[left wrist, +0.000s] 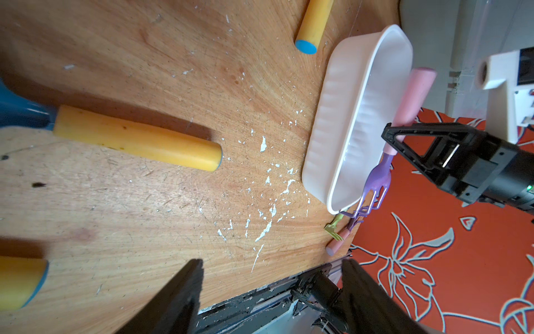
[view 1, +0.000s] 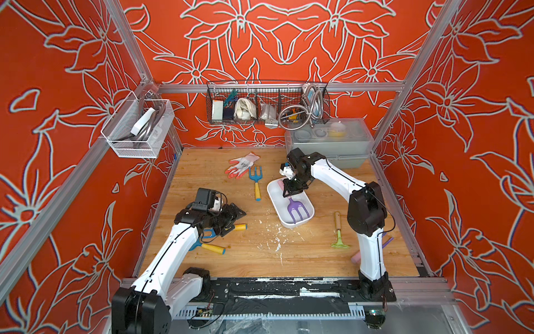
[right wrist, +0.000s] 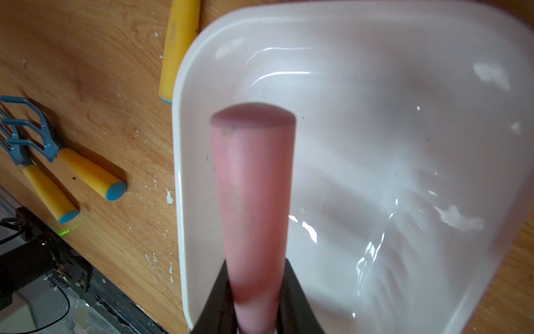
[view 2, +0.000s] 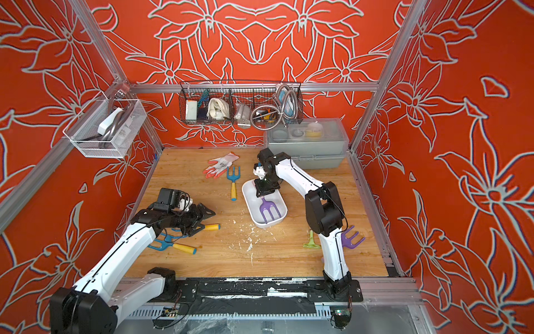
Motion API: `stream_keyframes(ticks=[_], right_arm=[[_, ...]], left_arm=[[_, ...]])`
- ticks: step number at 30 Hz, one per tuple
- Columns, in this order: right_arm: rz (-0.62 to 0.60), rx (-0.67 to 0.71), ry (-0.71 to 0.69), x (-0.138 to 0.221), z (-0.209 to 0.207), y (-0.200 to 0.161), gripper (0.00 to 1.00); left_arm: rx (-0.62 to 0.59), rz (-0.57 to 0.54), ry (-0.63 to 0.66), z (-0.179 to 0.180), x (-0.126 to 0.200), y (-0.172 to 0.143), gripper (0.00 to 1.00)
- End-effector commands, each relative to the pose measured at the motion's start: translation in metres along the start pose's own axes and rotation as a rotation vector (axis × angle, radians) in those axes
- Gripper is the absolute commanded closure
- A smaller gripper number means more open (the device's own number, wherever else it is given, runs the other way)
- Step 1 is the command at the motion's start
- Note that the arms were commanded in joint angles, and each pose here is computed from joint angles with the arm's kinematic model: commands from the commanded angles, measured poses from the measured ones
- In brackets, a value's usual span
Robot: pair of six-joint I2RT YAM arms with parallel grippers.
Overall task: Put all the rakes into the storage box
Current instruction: Place the rake in the storage box.
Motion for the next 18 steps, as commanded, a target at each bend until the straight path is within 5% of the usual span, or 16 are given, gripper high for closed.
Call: stream_keyframes(ticks=[1,10,18], right_arm=[[-0.015,0.026,-0.033,0.0,-0.001,0.005,0.88],[-0.065,0.044,-0.076,0.021,0.001,0.01,0.57],[-0.16,0.005,-0.162,0.066,0.003,-0.003,0.58]], left_arm=[[-0.017,-0.002,-0.015,-0.008,0.006,0.002,0.23],[0.011,-0.016,-0.013,-0.007,0.004,0.004,0.23],[0.031,-0.018,-0.016,-0.006,0.003,0.005,0.23]])
Point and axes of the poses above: each gripper's point midway between its finger pads, its own x axis back along the fingers, its own z axis along the line the jaws close on, y = z × x, the point moved 9 cm from there along x, back along the fingers, and after that the axes turned 10 degrees about x, right-handed, at the moved point
